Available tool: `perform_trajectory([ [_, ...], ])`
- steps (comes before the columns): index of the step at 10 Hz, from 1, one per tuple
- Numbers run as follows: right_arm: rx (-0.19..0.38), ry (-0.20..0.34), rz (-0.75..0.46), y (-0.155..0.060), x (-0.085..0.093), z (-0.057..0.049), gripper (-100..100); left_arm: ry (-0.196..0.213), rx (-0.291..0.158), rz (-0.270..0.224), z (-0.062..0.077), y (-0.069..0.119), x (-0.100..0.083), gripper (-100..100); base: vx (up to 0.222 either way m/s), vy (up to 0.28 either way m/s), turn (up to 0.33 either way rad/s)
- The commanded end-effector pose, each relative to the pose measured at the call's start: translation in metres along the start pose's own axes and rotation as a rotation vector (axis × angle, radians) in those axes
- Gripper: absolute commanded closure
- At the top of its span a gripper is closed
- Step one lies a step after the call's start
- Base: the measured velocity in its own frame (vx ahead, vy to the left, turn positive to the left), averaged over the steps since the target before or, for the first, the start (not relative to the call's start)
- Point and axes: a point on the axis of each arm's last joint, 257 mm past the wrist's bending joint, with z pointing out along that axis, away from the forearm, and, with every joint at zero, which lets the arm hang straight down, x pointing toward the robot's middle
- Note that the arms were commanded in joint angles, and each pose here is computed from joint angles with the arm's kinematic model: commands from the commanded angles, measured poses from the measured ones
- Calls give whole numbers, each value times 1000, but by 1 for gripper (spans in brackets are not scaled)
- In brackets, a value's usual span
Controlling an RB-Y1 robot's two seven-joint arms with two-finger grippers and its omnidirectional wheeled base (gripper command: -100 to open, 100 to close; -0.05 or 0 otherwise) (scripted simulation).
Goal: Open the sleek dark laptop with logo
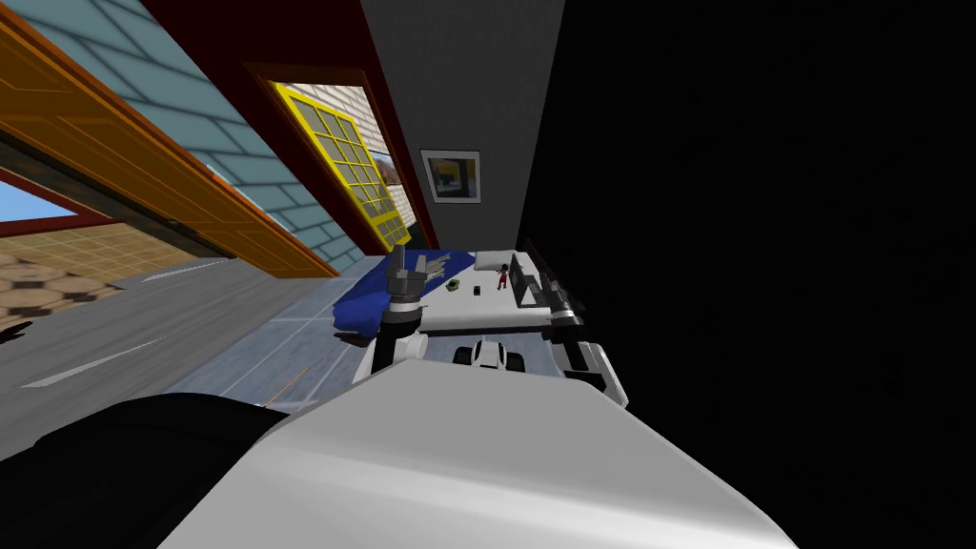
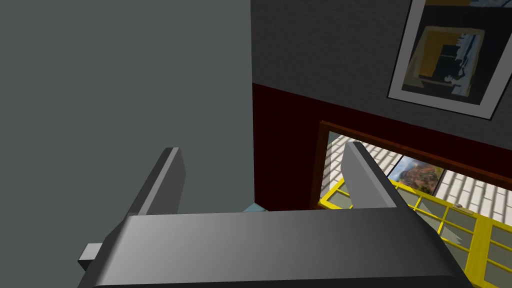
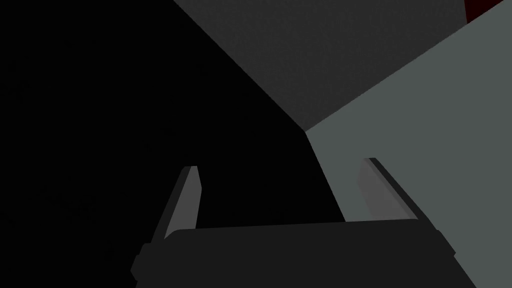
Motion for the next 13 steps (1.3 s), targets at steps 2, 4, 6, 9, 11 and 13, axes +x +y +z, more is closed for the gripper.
perform_trajectory([
  [2, 56, 44, -114, -20, 19, -1, -100, 0, 0, 0, 0, 0, 0, 0, 20, 1, 38],
  [4, 93, 72, -182, -34, 30, -1, -100, 0, 0, 0, 0, 0, 0, 0, 18, 1, 38],
  [6, 129, 99, -252, -48, 41, -1, -100, 0, 0, 0, 0, 0, 0, 0, 18, 0, 41],
  [9, 202, 149, -355, -76, 61, -4, -100, 0, 0, 0, 0, 0, 0, 0, 21, 0, 43],
  [11, 236, 175, -426, -90, 70, -6, -100, 0, 0, 0, 0, 0, 0, 0, 22, -2, 41],
  [13, 233, 176, -468, -90, 69, -6, -100, 0, 0, 0, 0, 0, 0, 0, 14, -1, 9],
])
